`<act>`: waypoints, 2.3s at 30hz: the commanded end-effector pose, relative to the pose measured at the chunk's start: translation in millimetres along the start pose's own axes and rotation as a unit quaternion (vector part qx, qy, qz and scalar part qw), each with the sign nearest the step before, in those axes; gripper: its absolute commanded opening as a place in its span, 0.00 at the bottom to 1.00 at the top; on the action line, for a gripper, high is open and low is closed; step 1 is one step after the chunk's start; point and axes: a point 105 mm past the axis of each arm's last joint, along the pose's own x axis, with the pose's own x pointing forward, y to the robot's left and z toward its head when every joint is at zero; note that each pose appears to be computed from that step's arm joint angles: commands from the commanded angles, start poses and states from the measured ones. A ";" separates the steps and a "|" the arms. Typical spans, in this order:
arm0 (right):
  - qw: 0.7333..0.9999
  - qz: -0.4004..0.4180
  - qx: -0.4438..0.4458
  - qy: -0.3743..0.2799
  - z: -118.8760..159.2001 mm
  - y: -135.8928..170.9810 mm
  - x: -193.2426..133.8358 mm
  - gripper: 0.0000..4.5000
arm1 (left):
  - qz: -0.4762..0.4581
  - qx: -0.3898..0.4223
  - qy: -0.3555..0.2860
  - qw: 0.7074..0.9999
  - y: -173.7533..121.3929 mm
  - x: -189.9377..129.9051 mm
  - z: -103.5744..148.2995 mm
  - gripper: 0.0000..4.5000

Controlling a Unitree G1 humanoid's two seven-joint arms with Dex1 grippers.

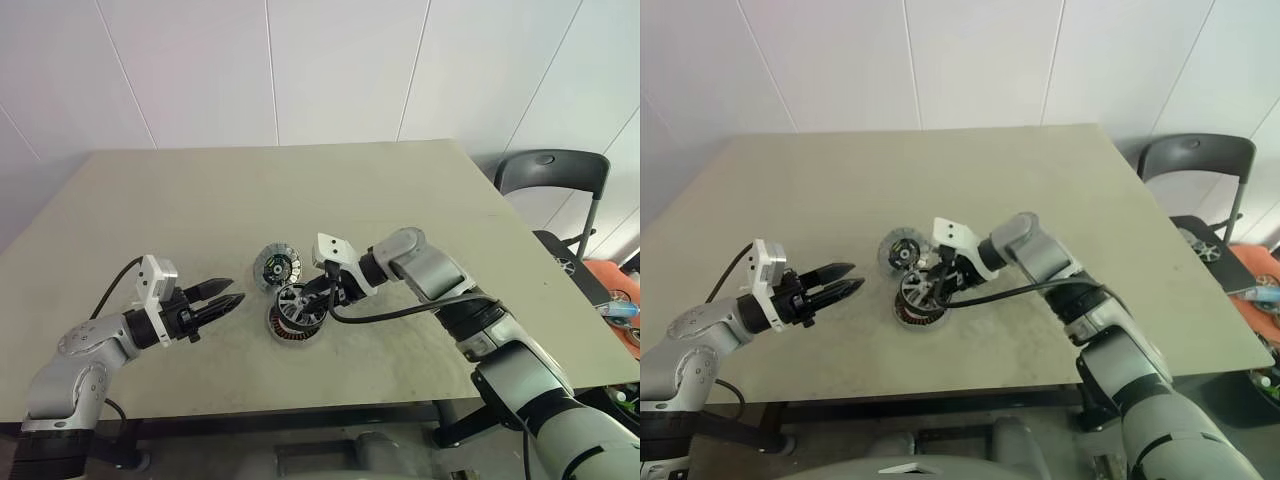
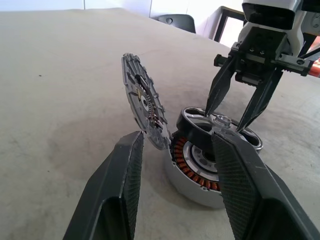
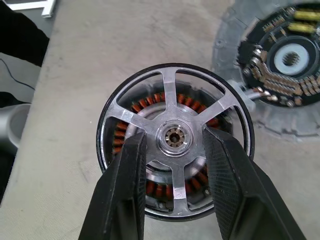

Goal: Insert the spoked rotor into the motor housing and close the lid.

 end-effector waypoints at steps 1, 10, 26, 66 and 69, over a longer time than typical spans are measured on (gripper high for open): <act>1.000 -0.007 -0.019 -0.012 11.4 -1.8 -3.7 0.29 | -0.004 0.019 -0.010 1.000 -1.6 1.4 11.0 0.52; 0.999 -0.023 -0.017 0.030 -9.3 -7.5 -2.0 0.29 | -0.005 0.019 -0.015 1.000 -2.0 1.8 12.4 0.52; 0.998 -0.008 -0.027 -0.061 24.3 -2.3 -2.1 0.89 | -0.002 0.020 -0.010 1.000 -0.1 3.5 7.8 0.52; 0.984 0.012 0.035 -0.172 35.7 0.7 14.6 0.00 | -0.006 0.022 -0.011 1.000 1.5 5.5 6.4 0.52; 0.990 -0.038 0.029 -0.134 22.7 -13.4 19.1 0.00 | -0.008 0.022 -0.012 1.000 1.1 7.0 6.6 0.52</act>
